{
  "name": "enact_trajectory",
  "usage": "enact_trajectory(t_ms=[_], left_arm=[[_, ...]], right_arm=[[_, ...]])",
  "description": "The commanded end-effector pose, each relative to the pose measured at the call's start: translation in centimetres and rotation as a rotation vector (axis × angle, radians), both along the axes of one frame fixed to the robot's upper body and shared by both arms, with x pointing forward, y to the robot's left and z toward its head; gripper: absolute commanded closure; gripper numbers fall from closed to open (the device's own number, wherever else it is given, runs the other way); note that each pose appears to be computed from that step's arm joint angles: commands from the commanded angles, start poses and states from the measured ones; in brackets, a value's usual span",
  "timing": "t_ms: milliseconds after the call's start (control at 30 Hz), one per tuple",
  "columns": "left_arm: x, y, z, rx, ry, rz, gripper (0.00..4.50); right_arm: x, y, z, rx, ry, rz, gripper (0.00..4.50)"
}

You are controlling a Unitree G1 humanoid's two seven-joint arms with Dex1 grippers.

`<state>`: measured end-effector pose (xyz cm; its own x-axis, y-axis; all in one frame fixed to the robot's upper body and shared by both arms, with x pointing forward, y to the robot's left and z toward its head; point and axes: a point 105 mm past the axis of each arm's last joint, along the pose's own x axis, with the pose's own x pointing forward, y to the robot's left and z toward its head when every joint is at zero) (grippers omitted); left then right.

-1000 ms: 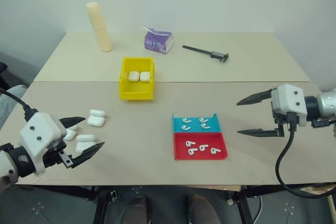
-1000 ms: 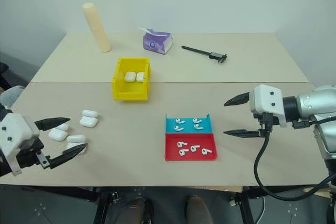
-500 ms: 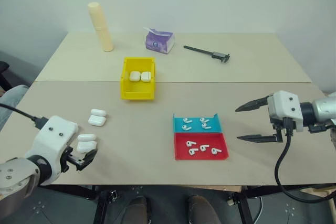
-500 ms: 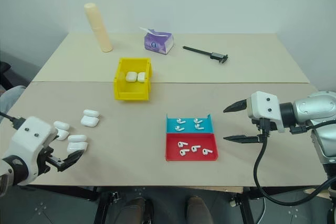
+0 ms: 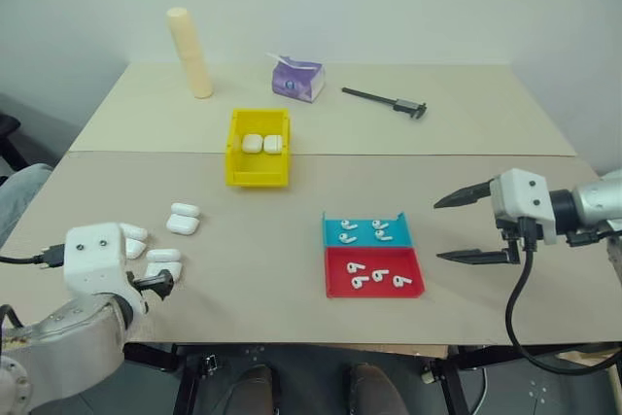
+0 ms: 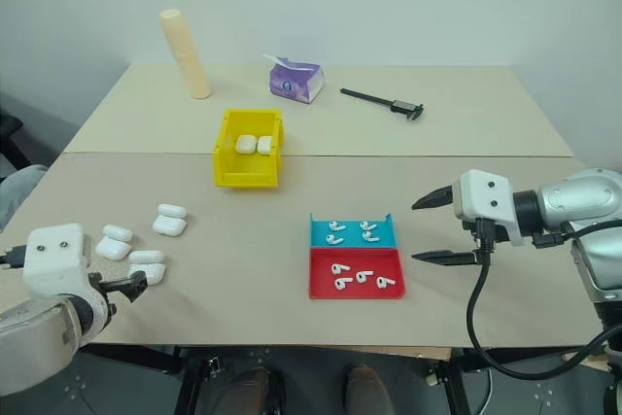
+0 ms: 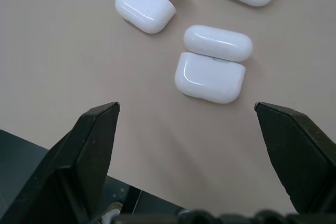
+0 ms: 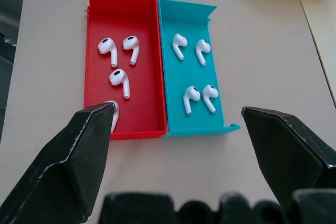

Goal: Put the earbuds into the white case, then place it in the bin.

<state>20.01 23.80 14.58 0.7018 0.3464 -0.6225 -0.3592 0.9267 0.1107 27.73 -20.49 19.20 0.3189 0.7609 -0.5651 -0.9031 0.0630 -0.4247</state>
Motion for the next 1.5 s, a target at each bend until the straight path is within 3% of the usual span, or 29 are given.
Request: enact_trajectory(t_ms=[33,300,800,1500], left_arm=[[1.1,0.2,0.6,0.023,-0.017,-0.024,0.00],[2.2,0.1,-1.2,-0.017,0.065,-0.098,0.00],[5.1,1.3,-2.3,-0.108,0.134,-0.143,0.00],[5.4,0.8,-3.5,-0.087,0.243,-0.234,0.00]], right_arm=[[0.1,0.3,0.5,-0.006,-0.029,0.003,0.02],[-0.2,-0.2,0.3,-0.024,-0.031,-0.025,0.02],[-0.5,-0.4,0.5,-0.031,-0.029,-0.047,0.02],[-0.6,-0.3,0.0,-0.021,-0.028,-0.072,0.02]])
